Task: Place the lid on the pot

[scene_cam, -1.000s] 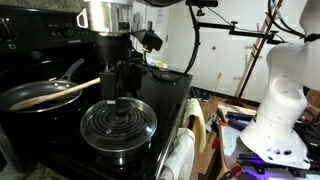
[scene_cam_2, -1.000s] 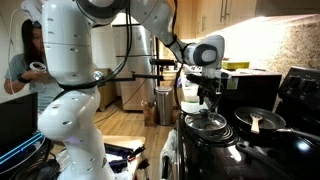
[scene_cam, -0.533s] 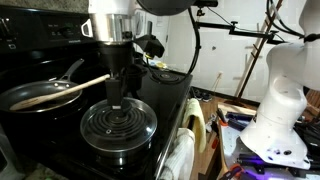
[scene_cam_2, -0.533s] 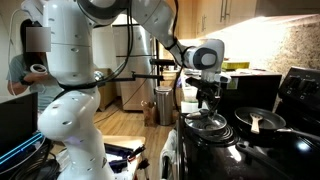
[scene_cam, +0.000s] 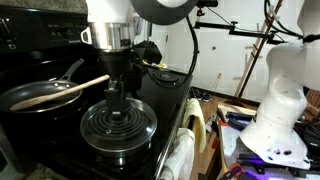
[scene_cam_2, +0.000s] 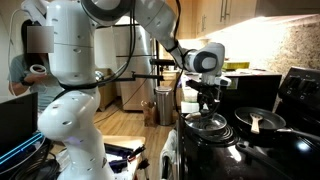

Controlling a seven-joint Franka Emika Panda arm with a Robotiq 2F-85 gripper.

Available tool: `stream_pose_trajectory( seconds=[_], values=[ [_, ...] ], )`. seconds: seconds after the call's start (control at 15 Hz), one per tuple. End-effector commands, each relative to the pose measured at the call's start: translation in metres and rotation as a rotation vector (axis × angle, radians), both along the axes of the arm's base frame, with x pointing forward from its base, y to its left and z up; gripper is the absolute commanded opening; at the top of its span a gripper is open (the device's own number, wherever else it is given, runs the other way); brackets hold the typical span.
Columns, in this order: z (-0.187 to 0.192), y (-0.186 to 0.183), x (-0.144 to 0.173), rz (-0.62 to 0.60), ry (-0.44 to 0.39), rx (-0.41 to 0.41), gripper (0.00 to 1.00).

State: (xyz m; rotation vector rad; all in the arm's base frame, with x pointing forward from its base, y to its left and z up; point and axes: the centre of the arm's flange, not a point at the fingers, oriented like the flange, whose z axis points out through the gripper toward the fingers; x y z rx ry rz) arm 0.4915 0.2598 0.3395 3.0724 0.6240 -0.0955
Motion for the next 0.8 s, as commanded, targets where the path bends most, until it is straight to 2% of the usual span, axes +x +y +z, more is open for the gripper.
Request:
stream_pose_trajectory(
  seconds=[0.0,0.13,0.47,0.73],
  values=[
    [-0.003,0.0,0.0,-0.004,-0.014,0.025,0.47],
    [0.0,0.0,0.0,-0.008,-0.019,0.025,0.34],
    [0.009,-0.015,0.003,-0.048,-0.033,-0.004,0.34],
    [0.032,-0.044,0.012,-0.125,-0.059,0.005,0.34]
  ],
)
